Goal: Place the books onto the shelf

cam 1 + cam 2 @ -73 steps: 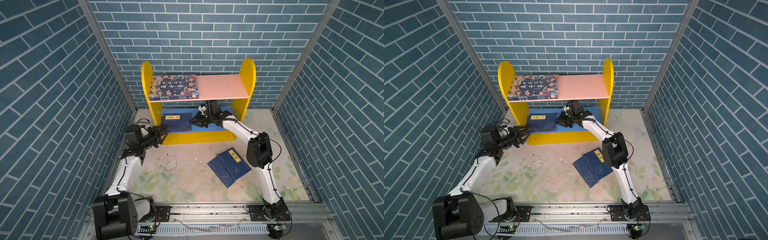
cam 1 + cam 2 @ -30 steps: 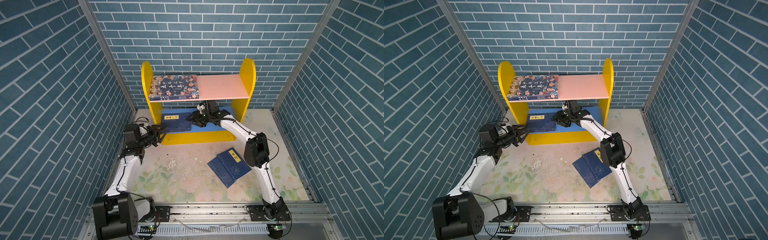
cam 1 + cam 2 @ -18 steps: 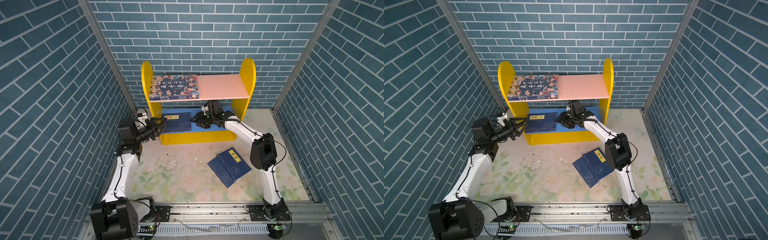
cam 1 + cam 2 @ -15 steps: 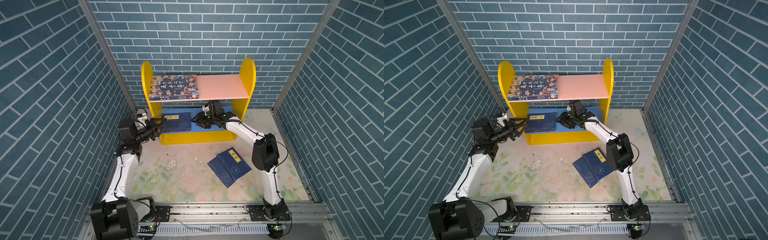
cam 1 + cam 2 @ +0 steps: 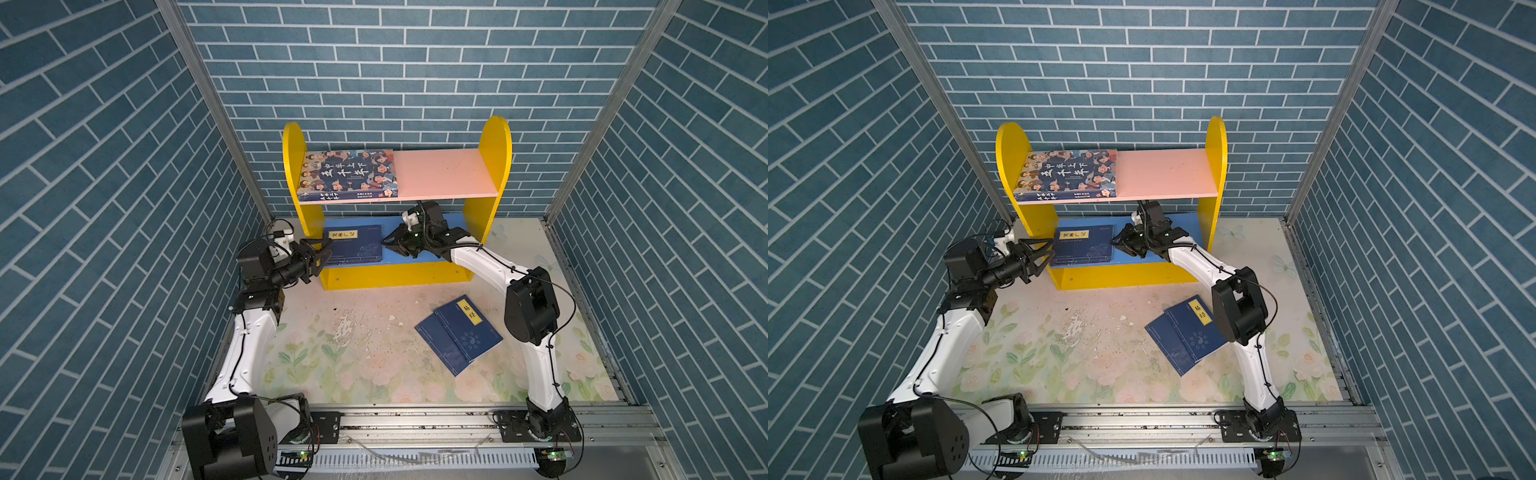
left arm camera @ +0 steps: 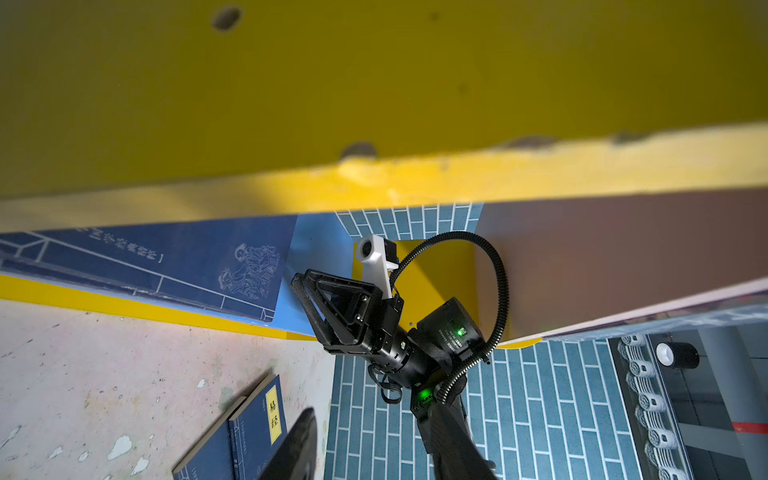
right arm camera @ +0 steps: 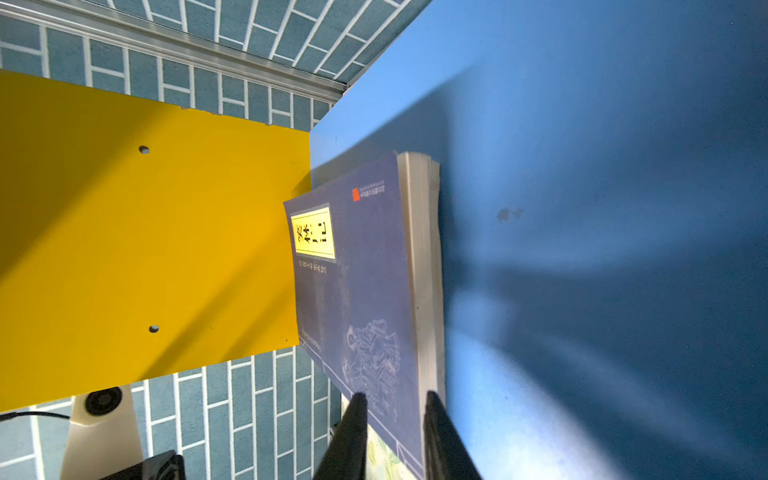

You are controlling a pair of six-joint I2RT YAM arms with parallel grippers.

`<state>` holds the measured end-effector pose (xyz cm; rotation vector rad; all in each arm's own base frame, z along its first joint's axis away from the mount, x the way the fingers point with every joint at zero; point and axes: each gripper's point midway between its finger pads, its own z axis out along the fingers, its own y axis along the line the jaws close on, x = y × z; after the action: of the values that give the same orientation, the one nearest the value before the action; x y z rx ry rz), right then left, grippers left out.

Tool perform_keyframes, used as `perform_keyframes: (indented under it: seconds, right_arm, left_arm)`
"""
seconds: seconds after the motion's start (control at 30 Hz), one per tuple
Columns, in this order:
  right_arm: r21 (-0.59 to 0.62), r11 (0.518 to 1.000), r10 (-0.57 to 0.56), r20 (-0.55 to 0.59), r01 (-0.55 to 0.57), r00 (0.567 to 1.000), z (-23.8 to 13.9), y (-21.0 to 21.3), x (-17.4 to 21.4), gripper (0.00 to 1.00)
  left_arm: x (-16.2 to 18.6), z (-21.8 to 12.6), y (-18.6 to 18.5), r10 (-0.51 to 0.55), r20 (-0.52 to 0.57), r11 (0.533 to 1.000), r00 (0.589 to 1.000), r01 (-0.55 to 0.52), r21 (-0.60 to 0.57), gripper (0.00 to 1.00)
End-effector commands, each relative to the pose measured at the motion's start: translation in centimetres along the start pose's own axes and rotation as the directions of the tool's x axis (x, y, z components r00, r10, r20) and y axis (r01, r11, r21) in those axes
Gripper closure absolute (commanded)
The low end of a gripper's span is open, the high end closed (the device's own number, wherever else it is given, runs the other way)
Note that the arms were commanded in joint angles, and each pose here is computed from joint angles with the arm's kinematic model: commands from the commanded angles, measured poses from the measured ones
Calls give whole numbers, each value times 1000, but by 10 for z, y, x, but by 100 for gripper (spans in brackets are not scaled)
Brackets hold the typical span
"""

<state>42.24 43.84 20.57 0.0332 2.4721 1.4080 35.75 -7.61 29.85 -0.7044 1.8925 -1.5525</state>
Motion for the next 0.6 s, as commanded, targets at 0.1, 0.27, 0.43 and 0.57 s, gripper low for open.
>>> perform_keyframes:
  seconds: [0.1,0.27,0.43,0.57]
  right_arm:
    - [-54,998,-32,3,32,999,0,14,1,77]
    - [-45,999,-29,-6,29,1000,2,10,3,77]
    - [-38,999,-27,-15,27,1000,5,7,7,77]
    - [-39,999,-22,-27,21,999,8,4,8,76]
  left_arm:
    - [-1,-1,-2,8,0,1000,1000,-8,17,53]
    - [-2,-1,-3,6,4,1000,1000,-6,18,53]
    - [-1,-1,-1,0,2,1000,1000,0,17,53]
    - [-2,-1,-2,-4,2,1000,1000,4,17,52]
